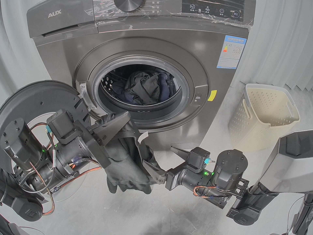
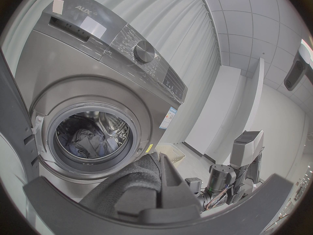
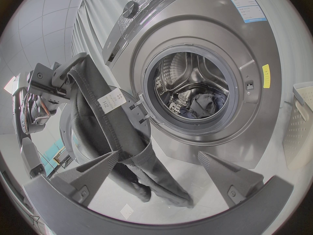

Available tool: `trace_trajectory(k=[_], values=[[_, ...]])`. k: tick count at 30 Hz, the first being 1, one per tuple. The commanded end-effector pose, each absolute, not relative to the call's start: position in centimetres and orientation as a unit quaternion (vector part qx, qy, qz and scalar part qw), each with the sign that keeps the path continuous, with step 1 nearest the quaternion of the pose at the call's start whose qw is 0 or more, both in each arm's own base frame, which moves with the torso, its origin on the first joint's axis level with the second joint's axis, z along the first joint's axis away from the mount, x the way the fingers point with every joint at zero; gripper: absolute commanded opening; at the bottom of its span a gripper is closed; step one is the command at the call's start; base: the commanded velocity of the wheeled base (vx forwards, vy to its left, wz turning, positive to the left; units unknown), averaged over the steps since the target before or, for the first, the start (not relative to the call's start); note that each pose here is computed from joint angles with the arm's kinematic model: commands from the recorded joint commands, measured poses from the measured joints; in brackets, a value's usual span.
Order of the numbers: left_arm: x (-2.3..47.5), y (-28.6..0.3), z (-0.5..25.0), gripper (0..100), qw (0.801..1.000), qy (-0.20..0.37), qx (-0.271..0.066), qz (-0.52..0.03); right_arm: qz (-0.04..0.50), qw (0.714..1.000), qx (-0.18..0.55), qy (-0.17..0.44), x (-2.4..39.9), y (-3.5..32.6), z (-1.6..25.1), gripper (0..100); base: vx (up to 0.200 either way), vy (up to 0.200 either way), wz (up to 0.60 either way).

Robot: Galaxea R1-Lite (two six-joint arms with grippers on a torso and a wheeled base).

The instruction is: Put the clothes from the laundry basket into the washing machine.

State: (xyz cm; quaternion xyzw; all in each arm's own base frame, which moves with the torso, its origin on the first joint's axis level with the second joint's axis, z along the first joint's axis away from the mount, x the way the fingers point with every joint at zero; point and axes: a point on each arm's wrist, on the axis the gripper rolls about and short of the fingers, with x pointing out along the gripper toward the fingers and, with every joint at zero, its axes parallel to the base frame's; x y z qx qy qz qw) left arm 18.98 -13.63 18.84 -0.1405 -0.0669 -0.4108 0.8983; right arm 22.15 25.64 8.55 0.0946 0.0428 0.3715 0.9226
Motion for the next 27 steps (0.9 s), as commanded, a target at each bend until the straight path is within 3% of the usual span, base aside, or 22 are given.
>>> trace_trajectory(k=[1,20,27], values=[[19.2,-13.5,18.7,0,0.900,-0.066,-0.140,-0.407,0.371,0.923,0.093,0.046,22.2,25.7,8.3,100,0.000,0.000,0.00],[19.4,-13.4,19.4,0,0.900,-0.081,-0.143,-0.404,0.358,0.926,0.062,0.105,21.2,23.8,5.6,100,0.000,0.000,0.00],[19.3,-13.4,19.7,0,0.898,-0.090,-0.143,-0.407,0.344,0.931,0.058,0.109,22.9,24.3,4.0,100,0.000,0.000,0.00]])
